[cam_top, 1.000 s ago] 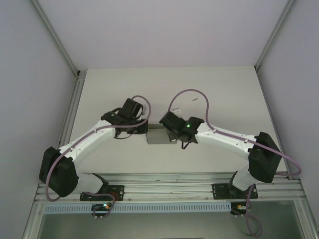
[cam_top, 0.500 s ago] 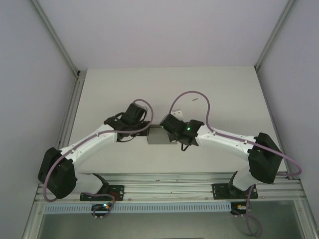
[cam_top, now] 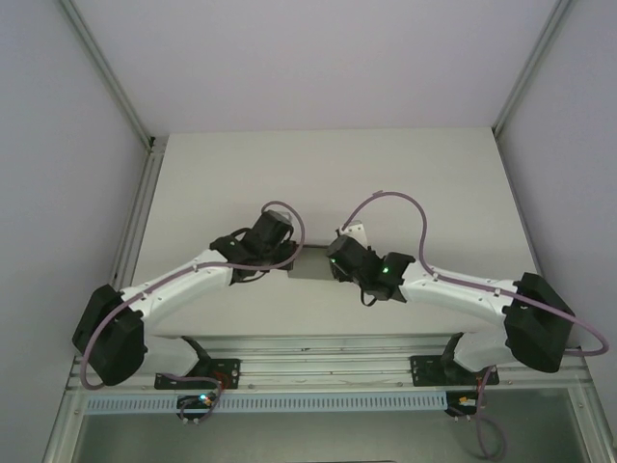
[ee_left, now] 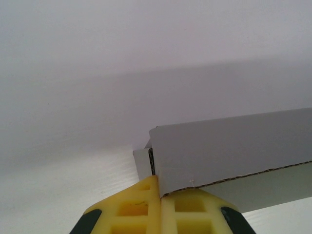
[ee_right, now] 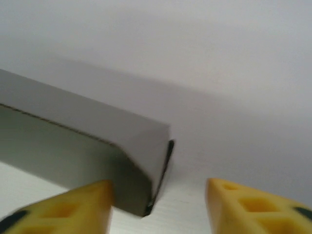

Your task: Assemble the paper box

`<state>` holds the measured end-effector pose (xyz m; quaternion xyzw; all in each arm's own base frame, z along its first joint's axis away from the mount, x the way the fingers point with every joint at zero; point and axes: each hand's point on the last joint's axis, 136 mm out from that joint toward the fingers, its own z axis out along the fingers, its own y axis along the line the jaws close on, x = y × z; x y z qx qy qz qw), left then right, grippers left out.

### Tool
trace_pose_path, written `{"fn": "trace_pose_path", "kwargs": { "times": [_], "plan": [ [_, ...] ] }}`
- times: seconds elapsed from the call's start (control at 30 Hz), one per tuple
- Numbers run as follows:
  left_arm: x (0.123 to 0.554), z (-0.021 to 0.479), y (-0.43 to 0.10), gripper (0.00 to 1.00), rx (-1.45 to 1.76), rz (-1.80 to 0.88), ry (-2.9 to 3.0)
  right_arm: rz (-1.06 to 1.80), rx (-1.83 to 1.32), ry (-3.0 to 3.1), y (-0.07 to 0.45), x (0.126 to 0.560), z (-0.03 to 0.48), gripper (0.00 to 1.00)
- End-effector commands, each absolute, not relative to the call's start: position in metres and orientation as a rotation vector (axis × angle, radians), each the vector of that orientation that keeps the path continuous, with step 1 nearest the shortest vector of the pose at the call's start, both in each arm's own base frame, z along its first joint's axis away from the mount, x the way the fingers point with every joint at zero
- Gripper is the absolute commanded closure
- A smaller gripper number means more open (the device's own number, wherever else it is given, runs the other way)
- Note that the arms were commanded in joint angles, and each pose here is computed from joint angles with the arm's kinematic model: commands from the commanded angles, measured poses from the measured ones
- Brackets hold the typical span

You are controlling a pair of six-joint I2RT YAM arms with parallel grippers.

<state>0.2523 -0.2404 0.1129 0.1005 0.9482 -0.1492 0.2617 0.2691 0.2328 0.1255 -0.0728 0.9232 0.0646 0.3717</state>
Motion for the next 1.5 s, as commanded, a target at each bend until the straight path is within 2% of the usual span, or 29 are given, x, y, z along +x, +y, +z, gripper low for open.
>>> {"fn": "trace_pose_path", "kwargs": {
  "times": [0.0,0.17,0.2,0.3,0.53,0.73,0.93,0.97,1.03,1.13,1.2,1.3,1.43,1.47],
  "plan": [
    [0.190,0.037,-0.194,1.00,0.349,-0.128,2.921,0.283,-0.165,2.333,0.246,0.271,0.150,0.28],
    [0.193,0.041,-0.197,1.00,0.366,-0.131,2.907,0.372,-0.144,2.278,0.252,0.275,0.177,0.16],
    [0.194,0.042,-0.198,1.00,0.370,-0.133,2.905,0.385,-0.126,2.263,0.250,0.276,0.182,0.11],
    [0.194,0.042,-0.201,1.00,0.385,-0.146,2.902,0.398,-0.003,2.246,0.234,0.285,0.187,0.10],
    [0.194,0.046,-0.202,1.00,0.426,-0.148,2.888,0.437,0.155,2.308,0.217,0.309,0.166,0.28],
    [0.196,0.053,-0.203,1.00,0.458,-0.162,2.857,0.372,0.178,2.403,0.211,0.307,0.135,0.35],
    [0.199,0.064,-0.208,1.00,0.492,-0.203,2.810,0.383,0.222,2.504,0.206,0.287,0.094,0.41],
    [0.200,0.068,-0.210,1.00,0.497,-0.222,2.798,0.386,0.240,2.517,0.203,0.284,0.087,0.44],
    [0.200,0.074,-0.215,0.88,0.509,-0.263,2.779,0.396,0.257,2.530,0.202,0.279,0.079,0.47],
    [0.200,0.085,-0.223,0.91,0.528,-0.335,2.742,0.399,0.282,2.541,0.199,0.274,0.072,0.52],
    [0.201,0.093,-0.225,0.81,0.530,-0.362,2.718,0.407,0.290,2.544,0.199,0.272,0.069,0.54],
    [0.201,0.103,-0.229,0.78,0.542,-0.404,2.693,0.424,0.299,2.551,0.200,0.271,0.067,0.58],
    [0.200,0.124,-0.235,0.59,0.531,-0.476,2.653,0.430,0.318,2.554,0.200,0.269,0.064,0.63],
    [0.201,0.131,-0.236,0.52,0.518,-0.503,2.640,0.428,0.325,2.551,0.199,0.269,0.063,0.64]
  ]
}}
